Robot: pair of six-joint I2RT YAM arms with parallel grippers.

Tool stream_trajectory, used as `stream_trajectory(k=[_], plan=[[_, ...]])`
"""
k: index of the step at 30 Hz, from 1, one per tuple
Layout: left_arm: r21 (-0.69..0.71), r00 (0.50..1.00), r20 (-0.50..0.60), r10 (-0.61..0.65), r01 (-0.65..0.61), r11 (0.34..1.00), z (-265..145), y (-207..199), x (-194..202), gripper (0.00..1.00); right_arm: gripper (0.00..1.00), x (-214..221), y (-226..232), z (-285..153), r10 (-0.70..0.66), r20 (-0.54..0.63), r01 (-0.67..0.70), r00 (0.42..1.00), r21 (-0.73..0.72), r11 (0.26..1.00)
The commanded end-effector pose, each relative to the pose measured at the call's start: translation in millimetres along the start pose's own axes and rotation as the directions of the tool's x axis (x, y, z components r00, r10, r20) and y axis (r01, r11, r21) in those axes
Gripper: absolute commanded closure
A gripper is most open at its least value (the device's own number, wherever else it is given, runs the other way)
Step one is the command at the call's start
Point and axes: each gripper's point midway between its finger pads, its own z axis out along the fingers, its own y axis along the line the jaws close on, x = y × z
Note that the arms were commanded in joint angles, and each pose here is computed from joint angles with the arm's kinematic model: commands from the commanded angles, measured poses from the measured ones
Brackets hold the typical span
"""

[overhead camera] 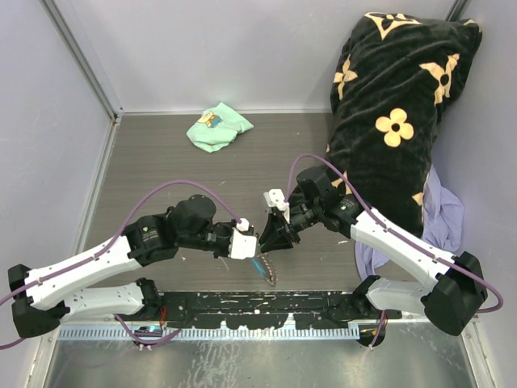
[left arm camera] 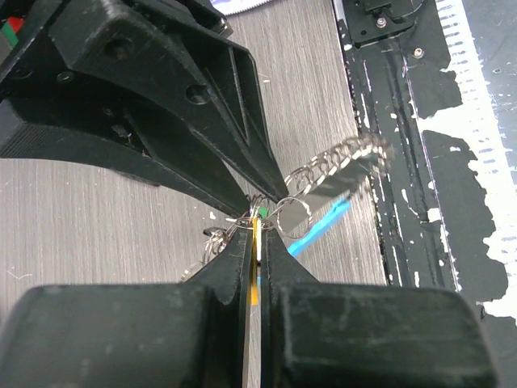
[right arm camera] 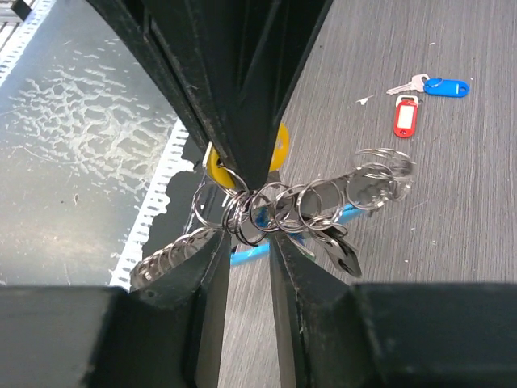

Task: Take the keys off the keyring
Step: Remove the key from the keyring.

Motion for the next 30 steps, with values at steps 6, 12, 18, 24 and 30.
stream_trajectory(k=[6,12,18,24,30], plan=[[-0.049,0.994,0.1,0.045,-0.04,0.998,-2.3,12.6,-24.6,1.0,0.77,-31.7,-9.0,-7.0,-0.061,0.043,0.058,0.997,0.065,0.996],[-0.063,0.994,0.11,0.022,-0.015,0.998,-2.7,10.4,-20.2,1.0,0.71,-33.7,-26.3,-19.9,-0.053,0.021,0.048,0.998,0.172,0.984],[-0.095,0.995,0.096,-0.036,0.045,0.994,-0.4,13.8,-13.2,1.0,0.54,-32.1,-6.3,-18.0,-0.065,0.04,0.062,0.997,0.063,0.996],[-0.12,0.986,0.112,-0.126,0.139,0.983,3.4,12.4,-5.8,1.0,0.57,-34.8,14.8,-24.3,-0.148,0.035,0.149,0.988,-0.023,0.989],[-0.14,0.972,0.162,-0.171,0.194,0.971,2.1,14.1,-10.6,1.0,0.84,-20.9,31.8,-20.2,-0.176,0.059,0.182,0.983,-0.121,0.976]])
